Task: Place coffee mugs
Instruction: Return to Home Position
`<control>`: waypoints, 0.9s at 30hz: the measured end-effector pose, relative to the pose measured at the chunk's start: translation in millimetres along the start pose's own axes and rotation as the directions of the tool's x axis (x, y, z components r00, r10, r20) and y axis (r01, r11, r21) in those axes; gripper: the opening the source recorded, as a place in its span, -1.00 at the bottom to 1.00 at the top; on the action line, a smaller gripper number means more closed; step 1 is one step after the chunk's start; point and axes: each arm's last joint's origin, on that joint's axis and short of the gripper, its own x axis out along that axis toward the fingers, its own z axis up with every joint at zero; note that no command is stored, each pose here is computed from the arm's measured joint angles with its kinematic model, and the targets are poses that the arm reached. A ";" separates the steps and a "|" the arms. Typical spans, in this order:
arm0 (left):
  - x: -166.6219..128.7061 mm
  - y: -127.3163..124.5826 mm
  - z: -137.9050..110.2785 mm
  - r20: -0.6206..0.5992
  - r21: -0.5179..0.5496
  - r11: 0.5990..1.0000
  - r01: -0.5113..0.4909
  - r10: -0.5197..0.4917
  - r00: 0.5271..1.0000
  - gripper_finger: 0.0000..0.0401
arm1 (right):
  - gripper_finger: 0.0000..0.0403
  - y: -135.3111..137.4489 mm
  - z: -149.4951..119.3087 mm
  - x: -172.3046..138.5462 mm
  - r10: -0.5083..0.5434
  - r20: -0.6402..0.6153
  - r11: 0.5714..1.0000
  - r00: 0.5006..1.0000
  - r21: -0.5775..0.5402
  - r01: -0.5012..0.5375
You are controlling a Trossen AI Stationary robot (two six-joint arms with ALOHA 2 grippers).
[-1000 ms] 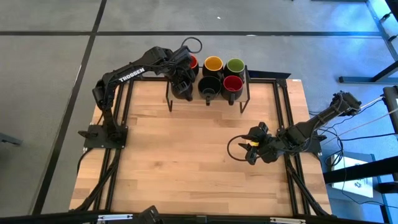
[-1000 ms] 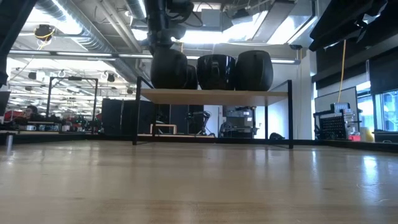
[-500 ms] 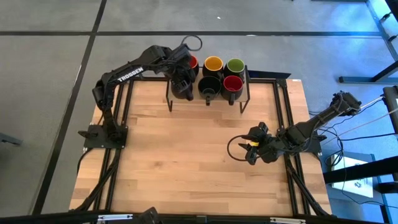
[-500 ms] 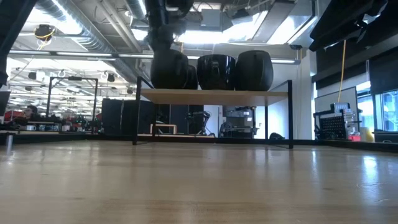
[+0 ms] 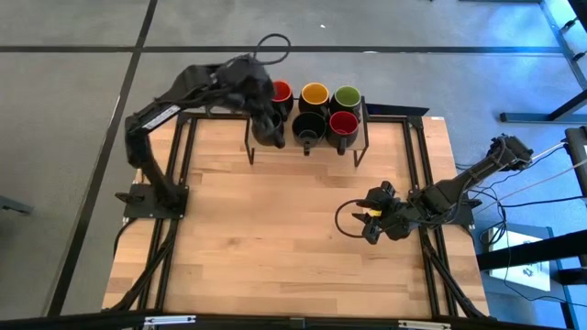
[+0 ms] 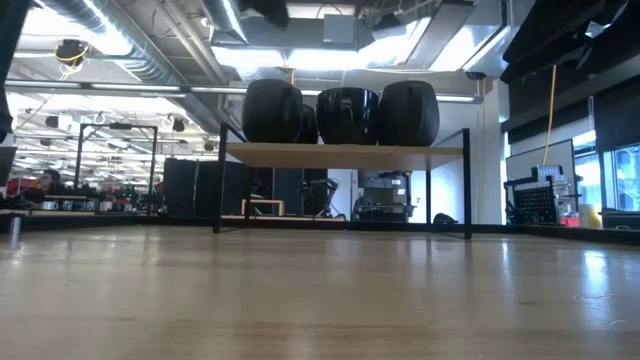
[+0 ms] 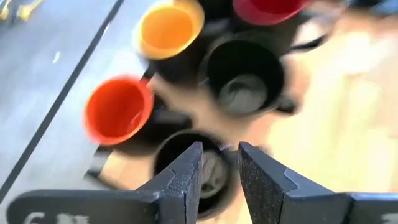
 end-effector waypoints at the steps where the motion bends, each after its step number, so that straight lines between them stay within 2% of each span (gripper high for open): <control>1: -8.2 -5.1 -0.5 0.037 0.004 1.000 0.020 -0.020 0.999 -0.51 | -0.18 0.1 0.0 0.0 0.001 0.000 1.000 1.000 0.000 -0.001; 4: -16.9 -18.5 -2.8 0.128 -0.010 0.999 0.054 -0.052 0.990 -0.51 | -0.18 0.0 0.0 0.0 0.000 0.001 1.000 1.000 -0.002 0.000; 7: -7.8 -23.9 -7.7 0.190 -0.086 0.993 0.079 -0.062 0.980 -0.51 | -0.18 -0.2 -0.1 0.1 -0.002 0.000 1.000 1.000 -0.006 0.002; 12: 29.7 -8.9 -22.7 0.085 -0.286 0.957 0.045 -0.022 0.996 -0.37 | -0.18 -0.3 -0.4 0.2 -0.004 -0.002 1.000 1.000 -0.010 0.004; 15: 48.1 -2.2 -22.9 0.056 -0.378 0.923 0.069 -0.052 0.997 -0.25 | -0.18 -0.4 -0.4 0.1 -0.004 -0.002 1.000 1.000 -0.010 0.003; 19: 69.3 -2.1 -23.5 -0.003 -0.385 0.921 0.059 -0.066 0.998 -0.18 | -0.18 -0.2 -0.3 0.1 -0.002 -0.001 1.000 1.000 -0.008 0.002; 27: 80.0 0.2 -25.5 -0.052 -0.408 0.913 0.010 -0.034 0.998 -0.18 | -0.18 -0.2 -0.2 0.1 -0.001 -0.001 1.000 1.000 -0.006 0.001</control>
